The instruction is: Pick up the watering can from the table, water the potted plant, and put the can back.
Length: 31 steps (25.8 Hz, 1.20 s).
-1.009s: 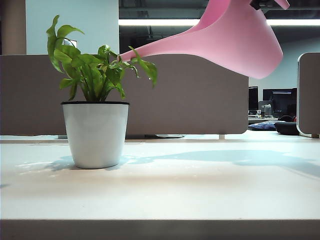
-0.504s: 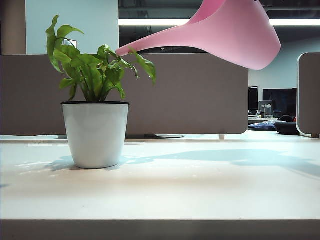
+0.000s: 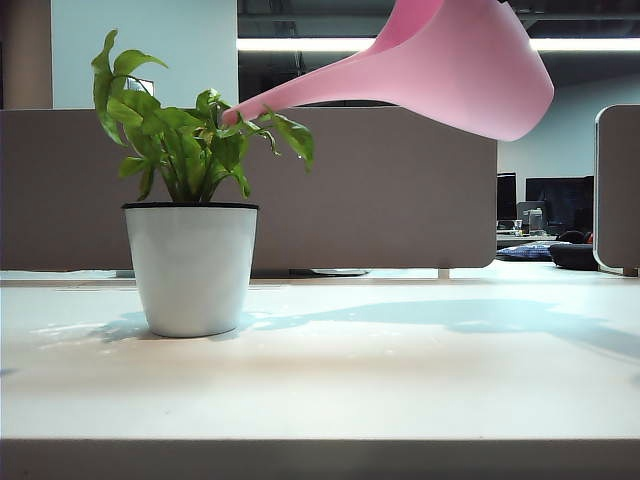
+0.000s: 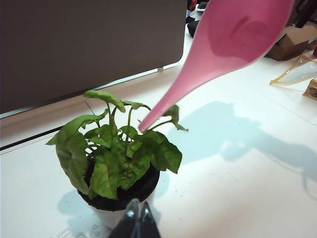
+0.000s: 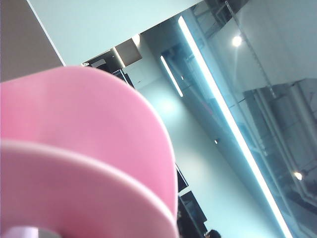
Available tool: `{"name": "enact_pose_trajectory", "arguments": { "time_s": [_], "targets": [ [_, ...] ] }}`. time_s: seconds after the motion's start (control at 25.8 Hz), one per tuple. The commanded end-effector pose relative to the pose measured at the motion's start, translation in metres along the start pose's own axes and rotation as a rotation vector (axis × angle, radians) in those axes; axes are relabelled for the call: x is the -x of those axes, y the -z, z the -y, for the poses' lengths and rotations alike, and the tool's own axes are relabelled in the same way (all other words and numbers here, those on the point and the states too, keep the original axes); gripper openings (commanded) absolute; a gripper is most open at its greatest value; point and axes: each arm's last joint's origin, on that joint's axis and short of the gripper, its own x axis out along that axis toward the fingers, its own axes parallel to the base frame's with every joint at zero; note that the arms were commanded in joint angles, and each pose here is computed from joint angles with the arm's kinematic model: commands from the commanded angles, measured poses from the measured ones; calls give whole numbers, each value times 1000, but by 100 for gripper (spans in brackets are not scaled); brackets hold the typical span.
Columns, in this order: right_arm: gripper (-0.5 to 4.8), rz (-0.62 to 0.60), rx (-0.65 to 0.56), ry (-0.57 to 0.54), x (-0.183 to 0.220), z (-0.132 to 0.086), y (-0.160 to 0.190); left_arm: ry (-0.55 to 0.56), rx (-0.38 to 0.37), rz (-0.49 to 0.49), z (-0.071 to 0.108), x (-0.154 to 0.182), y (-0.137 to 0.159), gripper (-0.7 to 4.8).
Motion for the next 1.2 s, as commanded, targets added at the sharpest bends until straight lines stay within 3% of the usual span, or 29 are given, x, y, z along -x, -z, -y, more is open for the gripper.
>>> {"name": "enact_pose_trajectory", "arguments": {
  "time_s": [0.04, 0.78, 1.2],
  "targets": [
    [112, 53, 25, 106, 1, 19, -10, 3, -7, 20, 1, 3, -2, -5],
    [111, 29, 1, 95, 1, 22, -11, 3, -8, 24, 1, 4, -2, -5],
    [98, -163, -400, -34, -2, 3, 14, 3, -8, 25, 1, 4, -3, -5]
  ]
}}
